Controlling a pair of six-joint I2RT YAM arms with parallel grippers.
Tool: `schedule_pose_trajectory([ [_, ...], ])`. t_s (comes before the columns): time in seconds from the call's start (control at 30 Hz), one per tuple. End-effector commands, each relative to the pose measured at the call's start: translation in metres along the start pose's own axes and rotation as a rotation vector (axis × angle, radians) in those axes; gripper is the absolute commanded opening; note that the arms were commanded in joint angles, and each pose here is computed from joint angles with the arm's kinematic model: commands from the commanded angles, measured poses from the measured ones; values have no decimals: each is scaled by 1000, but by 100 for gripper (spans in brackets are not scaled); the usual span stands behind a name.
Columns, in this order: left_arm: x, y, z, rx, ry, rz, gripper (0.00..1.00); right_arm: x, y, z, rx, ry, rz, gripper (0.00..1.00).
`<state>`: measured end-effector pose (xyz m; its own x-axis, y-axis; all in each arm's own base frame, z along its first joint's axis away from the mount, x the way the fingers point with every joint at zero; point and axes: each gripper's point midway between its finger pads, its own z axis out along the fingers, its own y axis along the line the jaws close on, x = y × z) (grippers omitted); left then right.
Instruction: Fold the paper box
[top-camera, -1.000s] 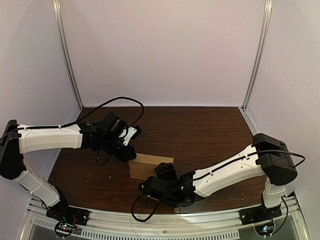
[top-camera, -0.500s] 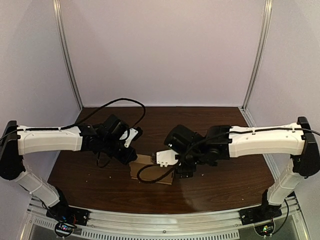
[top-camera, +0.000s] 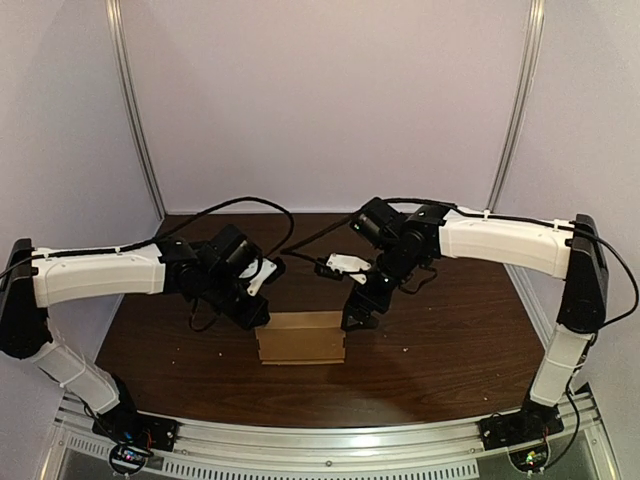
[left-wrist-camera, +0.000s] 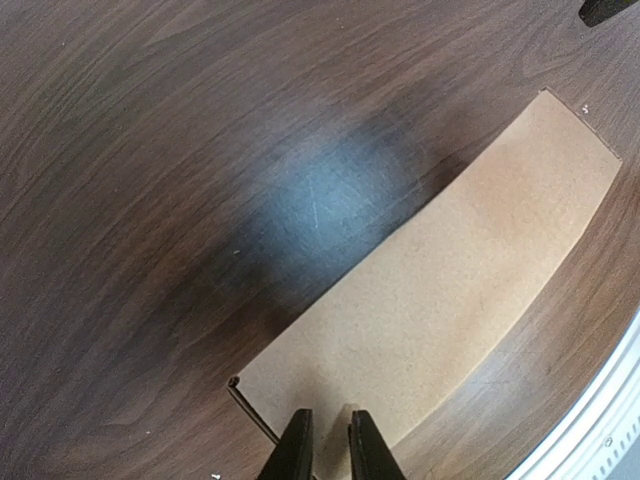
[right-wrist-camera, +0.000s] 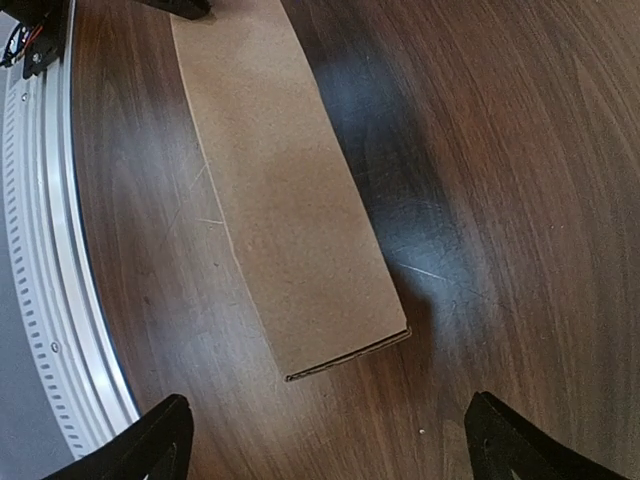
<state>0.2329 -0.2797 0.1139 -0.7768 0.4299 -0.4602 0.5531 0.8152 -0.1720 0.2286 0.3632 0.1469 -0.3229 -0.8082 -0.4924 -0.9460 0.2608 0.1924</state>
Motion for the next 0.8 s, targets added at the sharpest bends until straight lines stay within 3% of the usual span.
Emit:
schedule_pose_trajectory([
  [0.0, 5, 0, 1, -15, 36, 24, 16, -5, 7, -1, -140, -23, 109, 96],
  [0.2, 7, 1, 2, -12, 28, 15, 15, -7, -12, 5, -225, -43, 240, 88],
  [0.4, 1, 5, -1, -32, -12, 22, 15, -2, -20, 14, -255, -34, 270, 84],
  [0.77, 35, 8, 20, -9, 70, -15, 12, 42, -26, 54, -264, 122, 321, 78],
])
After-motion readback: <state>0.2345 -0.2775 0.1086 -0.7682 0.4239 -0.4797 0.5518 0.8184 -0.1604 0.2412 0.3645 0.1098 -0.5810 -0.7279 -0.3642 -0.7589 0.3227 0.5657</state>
